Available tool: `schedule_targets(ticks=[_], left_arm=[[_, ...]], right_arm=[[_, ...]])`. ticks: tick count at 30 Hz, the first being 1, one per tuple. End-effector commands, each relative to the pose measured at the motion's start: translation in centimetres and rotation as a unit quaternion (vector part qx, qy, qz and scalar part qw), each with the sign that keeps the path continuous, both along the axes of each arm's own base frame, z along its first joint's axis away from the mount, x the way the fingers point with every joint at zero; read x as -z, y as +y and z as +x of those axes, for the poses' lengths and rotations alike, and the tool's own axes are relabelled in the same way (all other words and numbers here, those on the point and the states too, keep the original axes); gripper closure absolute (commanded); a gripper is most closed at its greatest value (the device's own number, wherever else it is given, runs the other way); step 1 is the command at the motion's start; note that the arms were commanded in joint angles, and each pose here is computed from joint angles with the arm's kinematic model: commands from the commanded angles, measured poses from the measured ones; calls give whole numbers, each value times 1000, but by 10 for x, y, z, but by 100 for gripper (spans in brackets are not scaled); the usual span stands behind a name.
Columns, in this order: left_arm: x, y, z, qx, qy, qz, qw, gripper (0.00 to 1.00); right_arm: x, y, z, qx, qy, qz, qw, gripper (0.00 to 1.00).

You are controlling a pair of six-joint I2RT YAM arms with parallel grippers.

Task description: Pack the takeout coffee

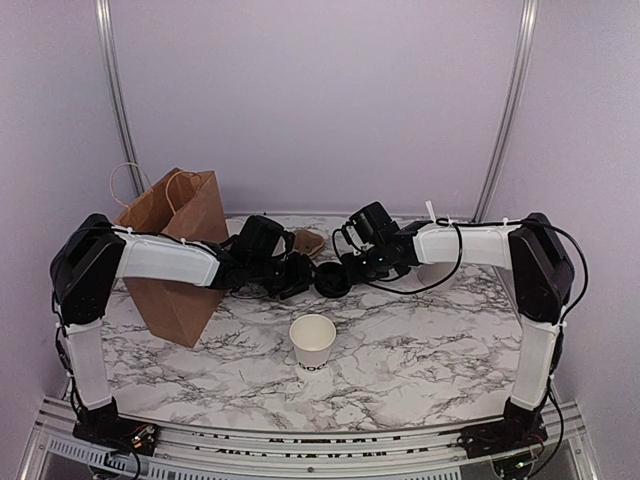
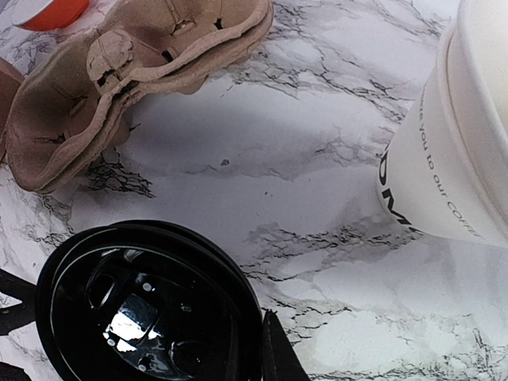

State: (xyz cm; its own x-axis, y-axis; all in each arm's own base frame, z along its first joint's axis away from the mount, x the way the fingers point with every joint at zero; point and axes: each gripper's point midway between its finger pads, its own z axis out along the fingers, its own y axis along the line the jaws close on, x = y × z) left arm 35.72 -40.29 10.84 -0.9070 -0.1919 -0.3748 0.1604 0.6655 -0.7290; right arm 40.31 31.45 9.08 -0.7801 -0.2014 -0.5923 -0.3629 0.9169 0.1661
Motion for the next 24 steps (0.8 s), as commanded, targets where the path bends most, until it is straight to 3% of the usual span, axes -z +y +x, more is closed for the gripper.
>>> schedule_targets(ticks=[1,24], left_arm=[[-13,-13,8,6,-10,-28,1000,47],[-4,-25,16,9,1,-36,999,60]], right_arm=[[-19,10,4,-3,-18,20,1000,91],[-25,17,4,-9,-19,32,999,91]])
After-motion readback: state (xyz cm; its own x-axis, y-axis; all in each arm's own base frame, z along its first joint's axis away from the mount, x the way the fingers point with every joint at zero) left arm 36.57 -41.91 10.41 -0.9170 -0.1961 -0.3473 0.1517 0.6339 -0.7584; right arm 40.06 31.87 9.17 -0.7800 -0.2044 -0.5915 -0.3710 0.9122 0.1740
